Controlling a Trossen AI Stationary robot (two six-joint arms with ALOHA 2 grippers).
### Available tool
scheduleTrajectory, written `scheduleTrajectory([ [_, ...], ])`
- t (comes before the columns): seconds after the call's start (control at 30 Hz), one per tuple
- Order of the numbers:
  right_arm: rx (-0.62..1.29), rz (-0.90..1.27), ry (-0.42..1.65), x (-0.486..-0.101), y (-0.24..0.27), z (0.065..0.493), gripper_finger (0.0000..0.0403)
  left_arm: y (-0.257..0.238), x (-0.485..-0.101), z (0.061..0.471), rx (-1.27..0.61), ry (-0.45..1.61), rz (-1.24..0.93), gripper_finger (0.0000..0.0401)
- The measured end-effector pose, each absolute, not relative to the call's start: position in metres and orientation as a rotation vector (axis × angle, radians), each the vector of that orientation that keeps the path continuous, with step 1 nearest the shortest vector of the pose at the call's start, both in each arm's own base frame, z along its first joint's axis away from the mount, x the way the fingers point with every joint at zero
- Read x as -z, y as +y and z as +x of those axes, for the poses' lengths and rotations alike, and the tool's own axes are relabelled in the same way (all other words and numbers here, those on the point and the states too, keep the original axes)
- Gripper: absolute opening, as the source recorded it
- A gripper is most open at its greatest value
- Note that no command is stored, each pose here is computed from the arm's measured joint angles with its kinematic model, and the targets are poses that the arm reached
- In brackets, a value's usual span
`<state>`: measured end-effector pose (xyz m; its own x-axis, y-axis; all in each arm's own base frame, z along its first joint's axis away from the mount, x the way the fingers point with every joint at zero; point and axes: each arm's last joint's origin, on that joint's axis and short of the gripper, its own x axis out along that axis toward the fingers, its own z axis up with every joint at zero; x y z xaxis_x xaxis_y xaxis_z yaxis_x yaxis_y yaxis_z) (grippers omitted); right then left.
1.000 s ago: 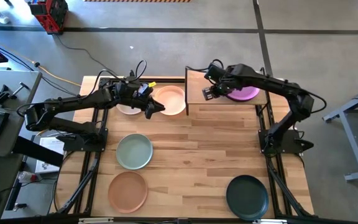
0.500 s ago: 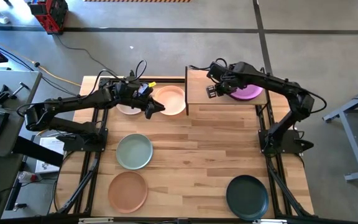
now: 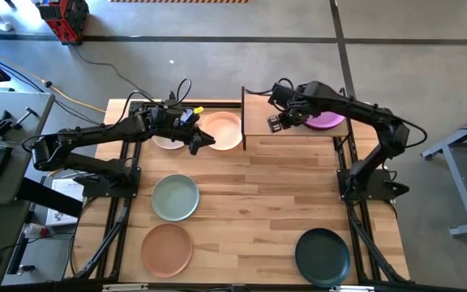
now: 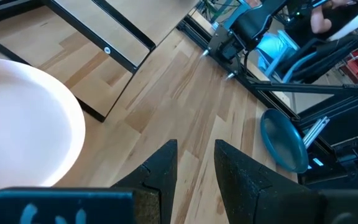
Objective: Place and stack plates onto a shelf
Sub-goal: Stack the black plate on top of the violet plate on the shelf
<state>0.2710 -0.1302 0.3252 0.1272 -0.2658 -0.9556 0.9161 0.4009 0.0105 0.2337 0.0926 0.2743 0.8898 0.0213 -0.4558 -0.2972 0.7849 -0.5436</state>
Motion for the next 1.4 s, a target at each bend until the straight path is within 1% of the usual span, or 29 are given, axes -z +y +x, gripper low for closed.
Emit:
scheduleTrajectory([
  [0.2,0.832,0.692,1.206,-0.331,-0.092,0.279,0.0099,0.092,-0.272,0.233,-0.183,0.471,-0.658,0.0094],
  [0.43,0.747,0.663,1.31,-0.312,-0.034,0.28,0.0099,0.09,-0.266,0.229,-0.2,0.548,-0.685,0.0094],
  [0.7,0.712,0.648,1.352,-0.295,0.032,0.273,0.0099,0.089,-0.265,0.229,-0.19,0.555,-0.667,0.0094],
  [0.97,0.51,0.645,1.428,-0.276,0.088,0.265,0.0099,0.09,-0.266,0.229,-0.223,0.543,-0.634,0.0094],
  [1.2,0.35,0.5,1.485,-0.25,0.125,0.248,0.0099,0.092,-0.263,0.233,-0.247,0.544,-0.63,0.0094],
  [1.4,0.219,0.379,1.502,-0.237,0.145,0.236,0.0099,0.095,-0.257,0.238,-0.274,0.548,-0.691,0.0094],
])
